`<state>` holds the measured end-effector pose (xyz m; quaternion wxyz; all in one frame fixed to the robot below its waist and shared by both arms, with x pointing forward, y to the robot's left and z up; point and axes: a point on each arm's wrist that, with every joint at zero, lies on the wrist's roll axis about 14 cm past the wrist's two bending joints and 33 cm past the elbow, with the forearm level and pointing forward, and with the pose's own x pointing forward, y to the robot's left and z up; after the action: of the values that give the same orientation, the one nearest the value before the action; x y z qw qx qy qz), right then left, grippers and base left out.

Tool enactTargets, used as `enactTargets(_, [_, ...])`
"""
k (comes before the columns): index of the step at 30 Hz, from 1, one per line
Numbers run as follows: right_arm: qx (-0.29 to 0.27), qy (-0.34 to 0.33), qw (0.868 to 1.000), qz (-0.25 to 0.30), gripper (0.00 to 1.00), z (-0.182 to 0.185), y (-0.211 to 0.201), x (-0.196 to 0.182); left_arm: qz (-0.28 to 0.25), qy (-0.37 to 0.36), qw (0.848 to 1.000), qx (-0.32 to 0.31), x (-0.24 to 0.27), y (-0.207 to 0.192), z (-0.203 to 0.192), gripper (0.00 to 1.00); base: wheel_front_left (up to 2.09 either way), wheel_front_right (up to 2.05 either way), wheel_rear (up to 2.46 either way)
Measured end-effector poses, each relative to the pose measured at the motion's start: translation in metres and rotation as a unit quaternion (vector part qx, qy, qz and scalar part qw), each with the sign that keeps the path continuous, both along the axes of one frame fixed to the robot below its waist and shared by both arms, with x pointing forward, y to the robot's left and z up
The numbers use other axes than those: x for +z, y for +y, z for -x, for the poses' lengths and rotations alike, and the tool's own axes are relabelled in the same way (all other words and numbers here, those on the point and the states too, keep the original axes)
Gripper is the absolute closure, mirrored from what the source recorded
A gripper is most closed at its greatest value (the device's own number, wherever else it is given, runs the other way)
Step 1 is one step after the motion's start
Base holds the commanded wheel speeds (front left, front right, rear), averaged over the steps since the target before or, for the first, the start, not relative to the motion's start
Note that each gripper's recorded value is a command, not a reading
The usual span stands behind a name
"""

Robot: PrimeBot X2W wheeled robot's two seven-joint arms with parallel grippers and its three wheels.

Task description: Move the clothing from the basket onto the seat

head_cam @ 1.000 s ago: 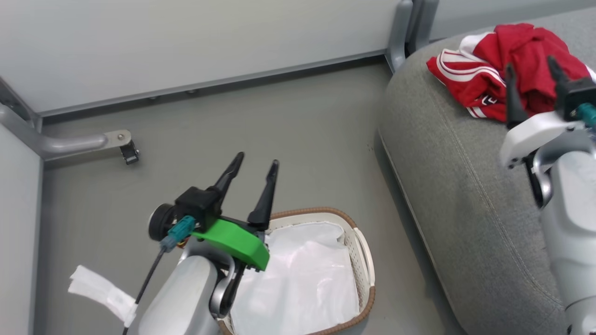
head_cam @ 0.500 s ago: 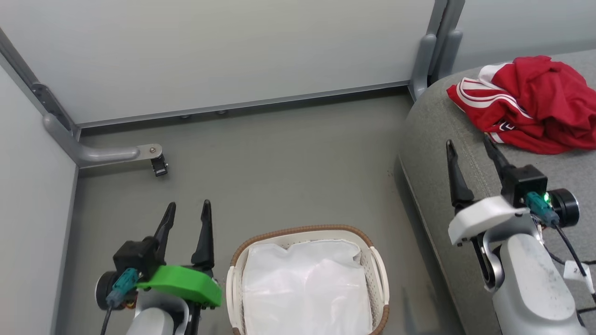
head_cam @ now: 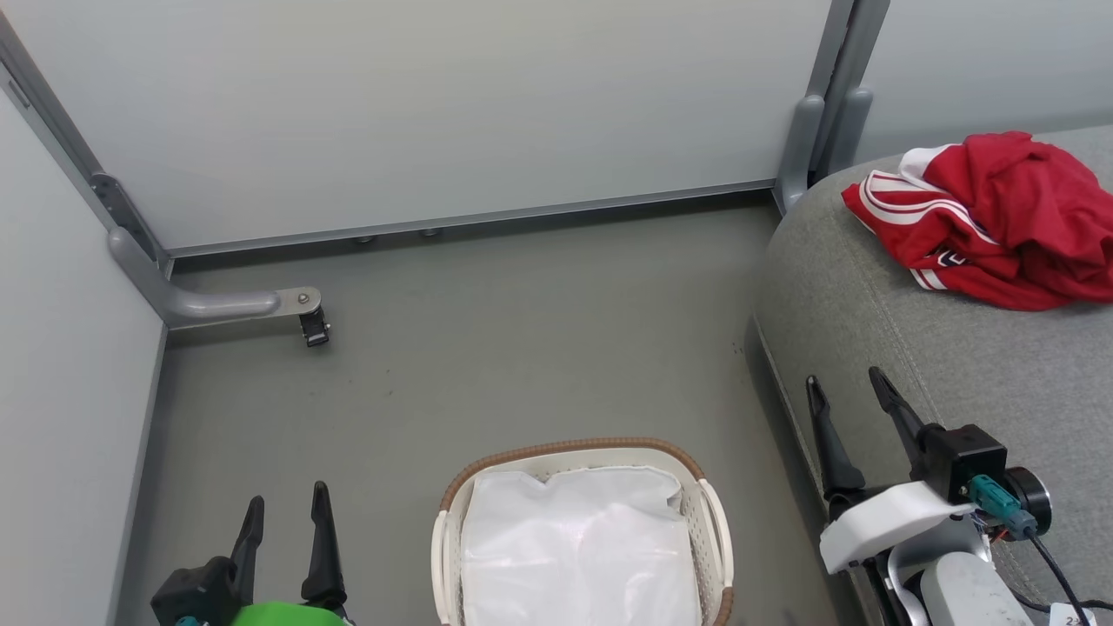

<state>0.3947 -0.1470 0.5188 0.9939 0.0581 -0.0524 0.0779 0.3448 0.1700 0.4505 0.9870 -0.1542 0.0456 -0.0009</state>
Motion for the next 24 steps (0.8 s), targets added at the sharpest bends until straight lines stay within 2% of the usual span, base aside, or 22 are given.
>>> enactTargets(24, [0.002,0.004,1.0,-0.01,0.0,0.017,0.001,-0.003,0.001,-0.005,1.0,-0.017,0.003,-0.012,0.003,0.0,0.0,0.0,0.0])
